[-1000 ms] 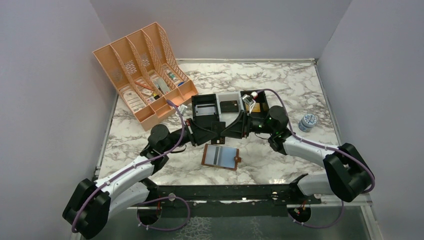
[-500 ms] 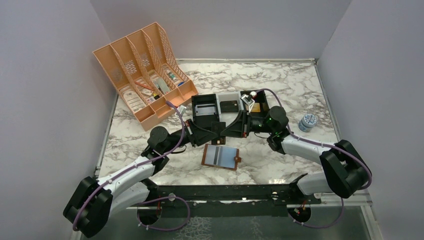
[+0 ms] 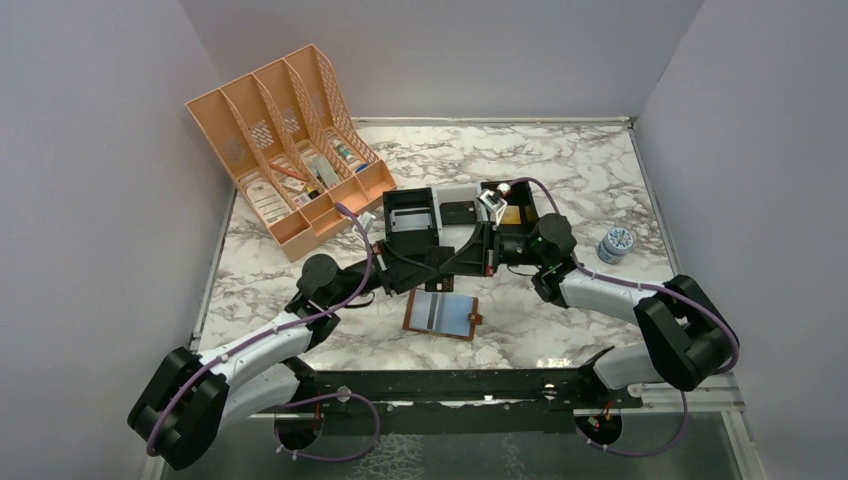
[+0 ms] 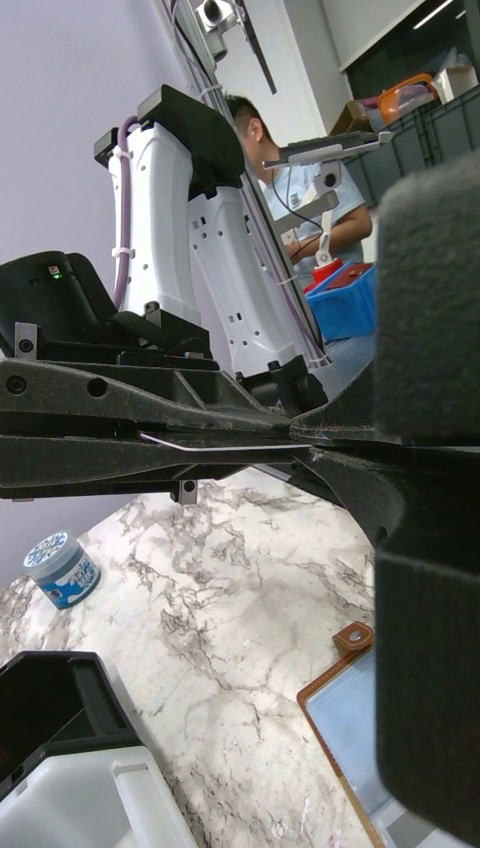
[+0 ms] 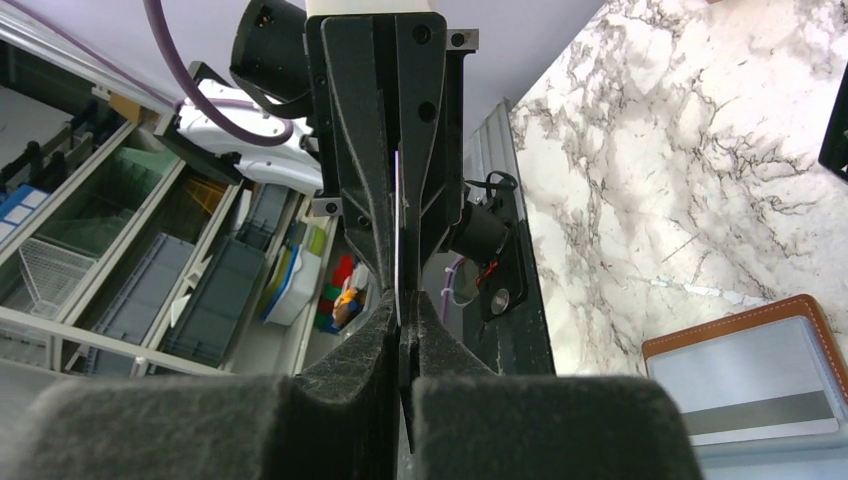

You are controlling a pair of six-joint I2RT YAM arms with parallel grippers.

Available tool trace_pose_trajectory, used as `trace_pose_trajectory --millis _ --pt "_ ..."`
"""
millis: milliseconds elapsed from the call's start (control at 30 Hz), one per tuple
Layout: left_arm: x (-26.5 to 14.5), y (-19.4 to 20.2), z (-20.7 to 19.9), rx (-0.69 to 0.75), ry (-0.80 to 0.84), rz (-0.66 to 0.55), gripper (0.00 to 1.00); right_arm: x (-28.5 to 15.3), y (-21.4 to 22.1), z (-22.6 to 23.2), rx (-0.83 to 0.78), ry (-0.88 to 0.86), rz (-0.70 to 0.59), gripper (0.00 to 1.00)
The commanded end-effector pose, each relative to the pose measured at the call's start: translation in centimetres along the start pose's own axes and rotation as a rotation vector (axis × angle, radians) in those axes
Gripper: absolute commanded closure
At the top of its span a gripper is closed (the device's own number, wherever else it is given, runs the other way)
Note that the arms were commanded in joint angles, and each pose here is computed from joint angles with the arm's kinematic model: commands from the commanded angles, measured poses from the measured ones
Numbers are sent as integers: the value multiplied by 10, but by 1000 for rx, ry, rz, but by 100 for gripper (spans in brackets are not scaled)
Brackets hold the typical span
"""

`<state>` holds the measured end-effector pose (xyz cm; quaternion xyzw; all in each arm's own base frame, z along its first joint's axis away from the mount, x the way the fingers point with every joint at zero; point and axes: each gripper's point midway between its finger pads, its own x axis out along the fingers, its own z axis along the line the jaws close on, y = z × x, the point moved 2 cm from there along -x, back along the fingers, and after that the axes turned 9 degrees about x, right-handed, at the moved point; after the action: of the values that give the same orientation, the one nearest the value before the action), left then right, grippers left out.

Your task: Take the credit cards out of the card holder

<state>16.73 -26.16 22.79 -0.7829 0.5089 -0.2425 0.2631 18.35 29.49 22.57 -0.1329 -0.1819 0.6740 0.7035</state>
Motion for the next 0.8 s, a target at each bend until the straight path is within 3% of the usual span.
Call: trace_pose_trajectory --millis 0,200,333,500,533,767 --pt "-2 -2 -6 20 32 -23 100 3 -2 9 -40 -34 6 99" --pt "-5 1 -3 11 18 -31 97 2 -4 5 -61 5 -13 99" --pt "-9 2 0 14 2 -48 63 0 -9 1 -94 71 -40 99" --pt "-13 4 9 18 -58 -57 17 -4 -17 -4 -151 161 -84 99" --pt "-15 4 13 19 -84 -58 4 -5 -19 -5 -171 187 -94 99" --pt "-29 4 42 89 -327 -27 1 -28 -48 -16 -342 451 -221 99"
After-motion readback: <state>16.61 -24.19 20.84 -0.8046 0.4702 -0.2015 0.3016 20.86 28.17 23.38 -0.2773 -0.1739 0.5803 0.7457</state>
